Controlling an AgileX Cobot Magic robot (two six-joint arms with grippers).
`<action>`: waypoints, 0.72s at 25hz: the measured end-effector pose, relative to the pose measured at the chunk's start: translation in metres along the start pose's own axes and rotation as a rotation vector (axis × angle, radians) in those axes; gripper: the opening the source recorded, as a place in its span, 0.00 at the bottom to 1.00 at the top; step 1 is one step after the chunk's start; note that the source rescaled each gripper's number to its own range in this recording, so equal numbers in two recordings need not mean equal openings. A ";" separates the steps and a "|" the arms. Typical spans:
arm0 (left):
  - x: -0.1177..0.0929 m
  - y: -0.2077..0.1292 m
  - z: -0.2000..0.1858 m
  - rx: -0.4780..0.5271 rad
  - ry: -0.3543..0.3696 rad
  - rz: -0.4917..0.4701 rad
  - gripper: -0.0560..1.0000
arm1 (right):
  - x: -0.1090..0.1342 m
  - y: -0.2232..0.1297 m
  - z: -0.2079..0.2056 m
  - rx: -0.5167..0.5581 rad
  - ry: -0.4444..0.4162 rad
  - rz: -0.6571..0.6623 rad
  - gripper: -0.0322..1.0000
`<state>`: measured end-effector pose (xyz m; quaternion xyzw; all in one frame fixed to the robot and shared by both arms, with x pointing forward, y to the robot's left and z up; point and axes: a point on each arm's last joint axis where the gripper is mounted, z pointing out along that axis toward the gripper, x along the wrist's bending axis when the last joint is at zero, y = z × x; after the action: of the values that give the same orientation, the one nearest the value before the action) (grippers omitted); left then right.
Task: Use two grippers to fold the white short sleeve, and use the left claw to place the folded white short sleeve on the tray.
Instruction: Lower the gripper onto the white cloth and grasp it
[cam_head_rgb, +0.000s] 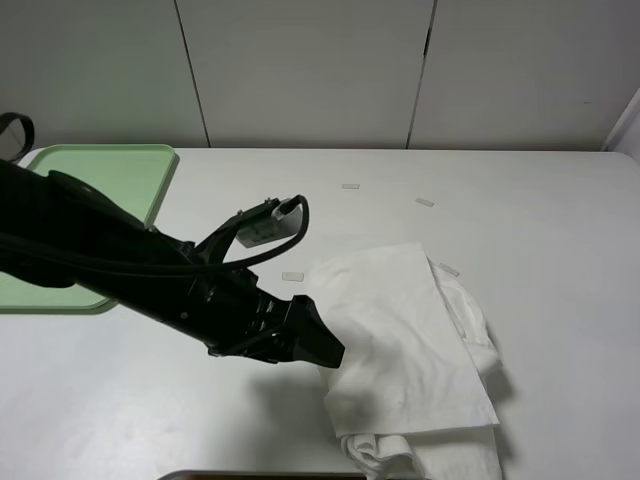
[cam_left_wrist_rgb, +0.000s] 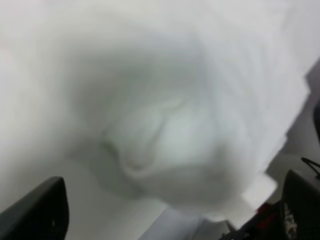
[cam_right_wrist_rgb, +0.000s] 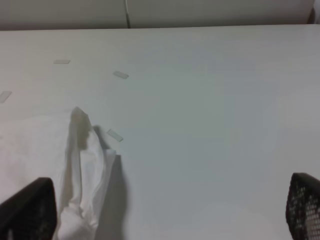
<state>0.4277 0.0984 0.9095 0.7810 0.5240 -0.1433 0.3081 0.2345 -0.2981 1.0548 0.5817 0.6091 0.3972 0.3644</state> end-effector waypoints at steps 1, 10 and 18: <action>0.004 -0.006 0.001 0.005 0.013 -0.024 0.85 | 0.000 0.000 0.000 0.000 0.000 0.000 1.00; 0.015 -0.015 0.001 -0.031 0.067 -0.096 0.85 | 0.000 0.000 0.000 0.000 0.000 0.000 1.00; 0.025 -0.012 0.024 0.004 0.082 -0.144 0.85 | 0.000 0.000 0.000 0.000 0.001 0.000 1.00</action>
<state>0.4292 0.1048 0.8735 0.7470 0.5909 -0.1341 0.2737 0.2345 -0.2981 1.0548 0.5817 0.6092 0.3975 0.3641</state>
